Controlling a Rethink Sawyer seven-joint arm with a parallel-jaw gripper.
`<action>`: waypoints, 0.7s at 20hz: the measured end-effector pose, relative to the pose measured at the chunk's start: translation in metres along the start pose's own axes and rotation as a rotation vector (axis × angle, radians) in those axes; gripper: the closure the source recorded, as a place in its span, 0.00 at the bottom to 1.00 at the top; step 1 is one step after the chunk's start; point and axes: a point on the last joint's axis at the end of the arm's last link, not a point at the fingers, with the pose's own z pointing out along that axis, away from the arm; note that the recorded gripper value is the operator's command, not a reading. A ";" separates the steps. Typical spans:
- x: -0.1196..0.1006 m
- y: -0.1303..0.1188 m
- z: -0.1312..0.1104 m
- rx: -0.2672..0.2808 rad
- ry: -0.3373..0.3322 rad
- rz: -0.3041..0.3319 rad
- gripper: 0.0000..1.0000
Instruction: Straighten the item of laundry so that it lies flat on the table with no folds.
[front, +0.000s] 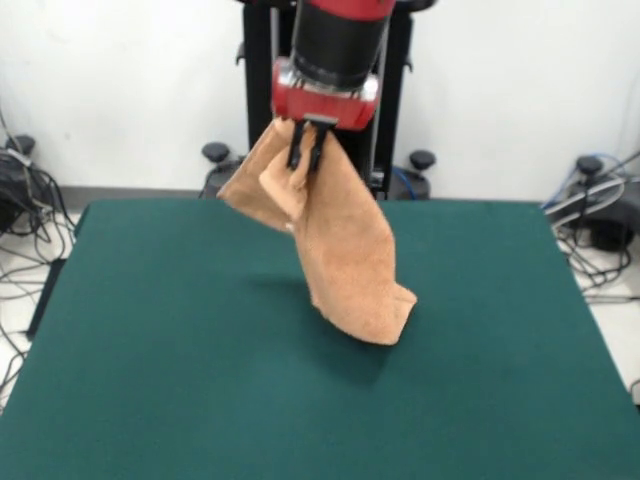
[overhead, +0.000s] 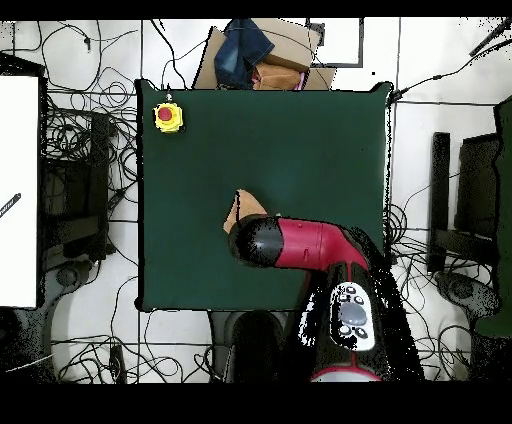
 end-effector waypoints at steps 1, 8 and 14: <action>0.000 -0.001 0.005 0.000 -0.006 0.003 1.00; 0.008 -0.009 0.058 0.003 -0.067 0.022 1.00; 0.019 -0.002 0.083 -0.008 -0.044 0.014 1.00</action>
